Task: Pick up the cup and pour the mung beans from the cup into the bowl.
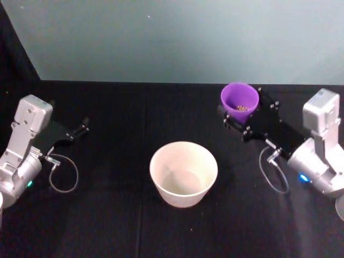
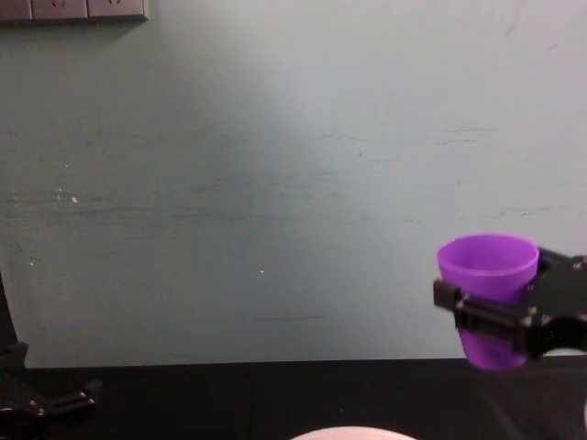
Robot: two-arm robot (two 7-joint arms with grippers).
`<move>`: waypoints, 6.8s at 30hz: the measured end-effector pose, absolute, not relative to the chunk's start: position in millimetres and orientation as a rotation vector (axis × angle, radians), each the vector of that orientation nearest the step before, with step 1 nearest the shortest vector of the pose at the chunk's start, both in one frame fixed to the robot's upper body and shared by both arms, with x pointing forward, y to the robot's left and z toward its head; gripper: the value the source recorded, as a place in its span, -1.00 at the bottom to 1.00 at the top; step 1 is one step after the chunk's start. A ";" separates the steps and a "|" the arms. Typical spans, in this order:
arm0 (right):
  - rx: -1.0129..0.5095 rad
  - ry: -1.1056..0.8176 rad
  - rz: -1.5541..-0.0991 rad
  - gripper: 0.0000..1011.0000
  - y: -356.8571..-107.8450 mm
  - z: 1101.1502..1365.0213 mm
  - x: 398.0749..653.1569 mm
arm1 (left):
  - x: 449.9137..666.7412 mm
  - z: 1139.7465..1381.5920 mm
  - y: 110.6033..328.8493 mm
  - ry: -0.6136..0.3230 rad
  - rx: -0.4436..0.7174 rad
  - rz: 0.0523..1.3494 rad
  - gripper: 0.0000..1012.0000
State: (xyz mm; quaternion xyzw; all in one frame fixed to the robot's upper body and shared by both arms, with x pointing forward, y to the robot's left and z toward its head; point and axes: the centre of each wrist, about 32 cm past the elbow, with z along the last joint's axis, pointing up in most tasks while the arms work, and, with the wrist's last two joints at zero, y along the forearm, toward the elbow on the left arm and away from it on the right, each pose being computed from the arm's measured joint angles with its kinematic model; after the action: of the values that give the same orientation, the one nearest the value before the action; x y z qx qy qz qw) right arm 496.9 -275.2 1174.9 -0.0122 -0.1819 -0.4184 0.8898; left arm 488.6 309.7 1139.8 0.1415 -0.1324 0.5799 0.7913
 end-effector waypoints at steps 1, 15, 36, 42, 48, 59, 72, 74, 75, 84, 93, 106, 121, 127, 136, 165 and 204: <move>-0.045 -0.401 -0.862 0.47 -275.4 1172.0 497.2 | 488.6 1139.8 309.7 -0.285 0.304 1.248 0.98; -0.230 -0.716 -0.726 0.47 -274.2 1168.1 488.3 | 488.6 1139.8 309.6 -0.285 0.304 1.248 0.98; -0.441 -0.985 -0.683 0.47 -271.5 1169.0 483.3 | 488.6 1139.7 309.7 -0.285 0.304 1.248 0.98; -0.487 -1.048 -0.685 0.47 -268.9 1169.5 484.3 | 488.6 1139.8 309.7 -0.285 0.305 1.248 0.98; -0.528 -1.106 -0.681 0.47 -267.0 1169.7 485.2 | 488.6 1139.8 309.7 -0.285 0.304 1.248 0.98; -0.608 -1.222 -0.668 0.47 -259.9 1166.6 487.5 | 488.6 1139.8 309.7 -0.285 0.304 1.248 0.98; -0.650 -1.301 -0.643 0.47 -254.8 1163.4 490.9 | 488.6 1139.8 309.7 -0.285 0.304 1.248 0.98; -0.654 -1.312 -0.637 0.47 -254.2 1163.6 491.1 | 488.6 1139.8 309.7 -0.285 0.304 1.248 0.98; -0.658 -1.324 -0.630 0.47 -253.8 1163.8 491.3 | 488.6 1139.8 309.6 -0.285 0.304 1.248 0.98; -0.677 -1.390 -0.609 0.47 -250.7 1165.4 491.6 | 488.6 1139.8 309.7 -0.285 0.304 1.248 0.98; -0.683 -1.429 -0.591 0.47 -246.0 1164.8 489.9 | 488.6 1139.8 309.6 -0.285 0.304 1.248 0.98; -0.691 -1.478 -0.575 0.46 -244.8 1161.7 486.9 | 488.6 1139.8 309.7 -0.285 0.304 1.248 0.98; -0.698 -1.531 -0.555 0.47 -245.2 1162.1 484.9 | 488.6 1139.8 309.7 -0.285 0.304 1.248 0.98; -0.704 -1.544 -0.550 0.47 -245.3 1163.3 485.0 | 488.6 1139.8 309.7 -0.285 0.304 1.248 0.98; -0.712 -1.558 -0.549 0.46 -247.0 1166.2 485.8 | 488.6 1139.8 309.7 -0.285 0.304 1.248 0.98; -0.729 -1.620 -0.481 0.47 -252.6 1176.2 477.8 | 488.6 1139.8 309.6 -0.285 0.304 1.248 0.98; -0.770 -1.713 -0.434 0.46 -243.2 1184.6 479.5 | 488.6 1139.8 309.6 -0.285 0.304 1.248 0.98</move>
State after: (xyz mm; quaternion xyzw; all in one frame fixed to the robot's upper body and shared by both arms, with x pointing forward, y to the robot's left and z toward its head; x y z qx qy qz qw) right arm 479.5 -243.2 1184.6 -0.3281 -0.7298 -0.1847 0.5706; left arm 488.6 309.6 1139.8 0.1414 -0.1324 0.5799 0.7913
